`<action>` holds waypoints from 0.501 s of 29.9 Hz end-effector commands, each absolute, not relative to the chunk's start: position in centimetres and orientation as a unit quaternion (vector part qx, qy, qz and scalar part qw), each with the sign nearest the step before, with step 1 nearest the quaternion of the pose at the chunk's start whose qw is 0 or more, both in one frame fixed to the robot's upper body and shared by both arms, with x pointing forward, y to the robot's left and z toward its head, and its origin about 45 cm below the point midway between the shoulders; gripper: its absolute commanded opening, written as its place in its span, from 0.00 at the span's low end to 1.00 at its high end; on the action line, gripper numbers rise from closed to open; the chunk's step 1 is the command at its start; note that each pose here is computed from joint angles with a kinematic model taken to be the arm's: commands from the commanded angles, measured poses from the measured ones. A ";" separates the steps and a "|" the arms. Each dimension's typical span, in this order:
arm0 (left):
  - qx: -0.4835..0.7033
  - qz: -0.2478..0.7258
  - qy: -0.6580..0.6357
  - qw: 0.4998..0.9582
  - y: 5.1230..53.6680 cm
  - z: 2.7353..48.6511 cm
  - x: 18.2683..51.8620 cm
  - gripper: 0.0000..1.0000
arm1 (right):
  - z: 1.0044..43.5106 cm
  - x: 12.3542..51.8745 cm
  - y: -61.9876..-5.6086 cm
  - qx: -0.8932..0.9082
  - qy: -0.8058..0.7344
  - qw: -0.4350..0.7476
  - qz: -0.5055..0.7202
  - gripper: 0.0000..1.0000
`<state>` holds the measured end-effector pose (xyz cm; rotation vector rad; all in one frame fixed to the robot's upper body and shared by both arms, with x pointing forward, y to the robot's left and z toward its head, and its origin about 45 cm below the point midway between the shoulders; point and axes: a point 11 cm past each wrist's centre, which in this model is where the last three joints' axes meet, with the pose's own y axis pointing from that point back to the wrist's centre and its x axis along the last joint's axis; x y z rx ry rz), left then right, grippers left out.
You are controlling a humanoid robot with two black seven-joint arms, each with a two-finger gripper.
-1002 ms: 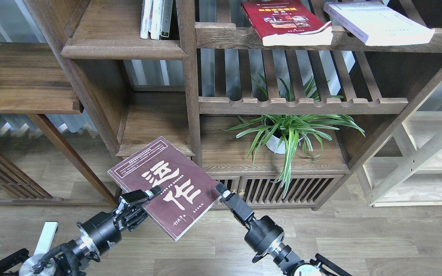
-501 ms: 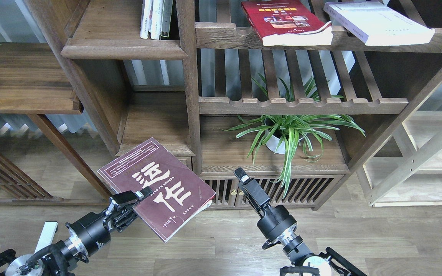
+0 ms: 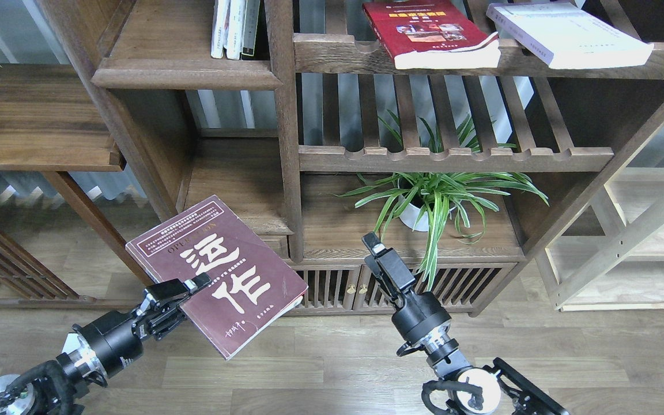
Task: Organize books on shelf
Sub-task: 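Release the right gripper and carry the book with the left gripper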
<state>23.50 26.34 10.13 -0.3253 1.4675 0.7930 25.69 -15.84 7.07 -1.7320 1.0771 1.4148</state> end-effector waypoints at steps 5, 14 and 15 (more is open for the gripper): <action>-0.149 0.350 0.635 0.672 27.0 11.5 24.2 0.02 | 7.4 26.3 -16.1 -0.661 0.411 0.330 0.535 0.99; -0.117 0.372 0.592 0.706 28.9 12.4 25.4 0.03 | 7.8 26.7 -16.0 -0.665 0.408 0.331 0.532 0.99; -0.116 0.373 0.589 0.708 29.0 12.5 25.5 0.03 | 7.7 26.7 -16.0 -0.664 0.409 0.330 0.532 0.99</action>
